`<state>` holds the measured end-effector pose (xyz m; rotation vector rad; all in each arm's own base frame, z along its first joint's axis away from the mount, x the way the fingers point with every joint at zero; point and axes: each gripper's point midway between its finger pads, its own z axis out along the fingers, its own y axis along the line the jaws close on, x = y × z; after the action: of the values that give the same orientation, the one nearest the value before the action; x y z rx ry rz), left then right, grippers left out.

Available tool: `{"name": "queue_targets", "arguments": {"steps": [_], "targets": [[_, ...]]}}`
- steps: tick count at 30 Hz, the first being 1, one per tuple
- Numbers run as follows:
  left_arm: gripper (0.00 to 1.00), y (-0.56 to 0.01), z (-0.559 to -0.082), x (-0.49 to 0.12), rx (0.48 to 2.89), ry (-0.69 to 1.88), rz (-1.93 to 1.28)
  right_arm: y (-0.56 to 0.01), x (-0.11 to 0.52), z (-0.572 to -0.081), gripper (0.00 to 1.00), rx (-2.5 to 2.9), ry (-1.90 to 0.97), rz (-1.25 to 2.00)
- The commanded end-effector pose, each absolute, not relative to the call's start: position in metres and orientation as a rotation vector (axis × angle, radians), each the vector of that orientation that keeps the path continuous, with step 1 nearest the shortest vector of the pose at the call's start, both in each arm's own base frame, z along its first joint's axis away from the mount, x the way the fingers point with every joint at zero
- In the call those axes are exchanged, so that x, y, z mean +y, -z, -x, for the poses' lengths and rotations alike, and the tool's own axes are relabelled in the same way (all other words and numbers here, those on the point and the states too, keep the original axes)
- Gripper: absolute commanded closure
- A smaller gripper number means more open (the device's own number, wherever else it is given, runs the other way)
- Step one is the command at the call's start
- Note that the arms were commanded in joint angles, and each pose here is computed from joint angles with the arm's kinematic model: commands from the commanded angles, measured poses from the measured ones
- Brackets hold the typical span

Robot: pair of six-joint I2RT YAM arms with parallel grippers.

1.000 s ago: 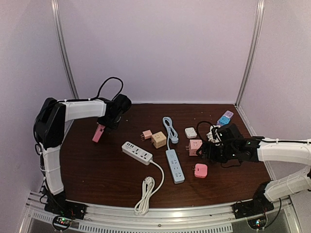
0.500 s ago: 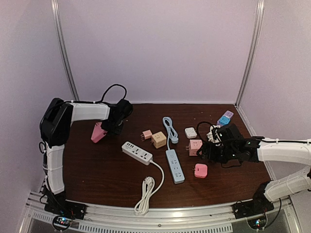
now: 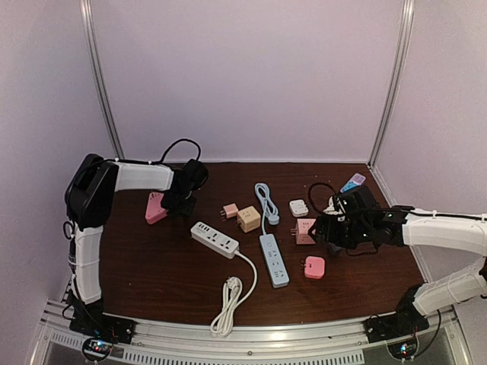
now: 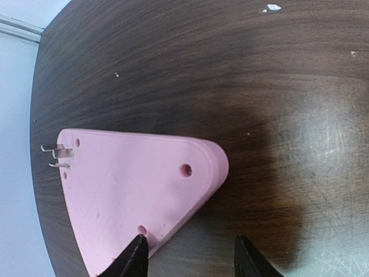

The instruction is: Pull the plug off the socket

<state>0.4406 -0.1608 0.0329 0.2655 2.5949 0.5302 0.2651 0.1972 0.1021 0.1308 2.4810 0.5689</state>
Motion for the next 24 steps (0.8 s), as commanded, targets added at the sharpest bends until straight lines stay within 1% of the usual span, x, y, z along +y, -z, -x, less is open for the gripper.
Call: {"name": "queue_targets", "arguments": {"steps": [1, 3, 8, 10, 14, 24], "targets": [[0.44, -0.056, -0.443, -0.181, 2.593, -0.335, -0.270, -0.122, 0.186, -0.293, 0.10, 2.434, -0.488, -0.164], [0.38, -0.068, -0.443, -0.190, 2.581, -0.250, -0.276, -0.128, 0.173, -0.310, 0.08, 2.408, -0.426, -0.210], [0.17, -0.090, -0.426, -0.215, 2.561, 0.035, -0.288, -0.140, 0.137, -0.351, 0.06, 2.338, -0.410, -0.362], [0.11, -0.100, -0.416, -0.222, 2.547, 0.135, -0.294, -0.145, 0.117, -0.368, 0.05, 2.295, -0.395, -0.439], [0.03, -0.115, -0.397, -0.231, 2.532, 0.270, -0.316, -0.152, 0.071, -0.402, 0.05, 2.224, -0.345, -0.598], [0.02, -0.158, -0.355, -0.249, 2.463, 0.469, -0.367, -0.133, -0.002, -0.490, 0.09, 2.234, -0.130, -0.765]]}}
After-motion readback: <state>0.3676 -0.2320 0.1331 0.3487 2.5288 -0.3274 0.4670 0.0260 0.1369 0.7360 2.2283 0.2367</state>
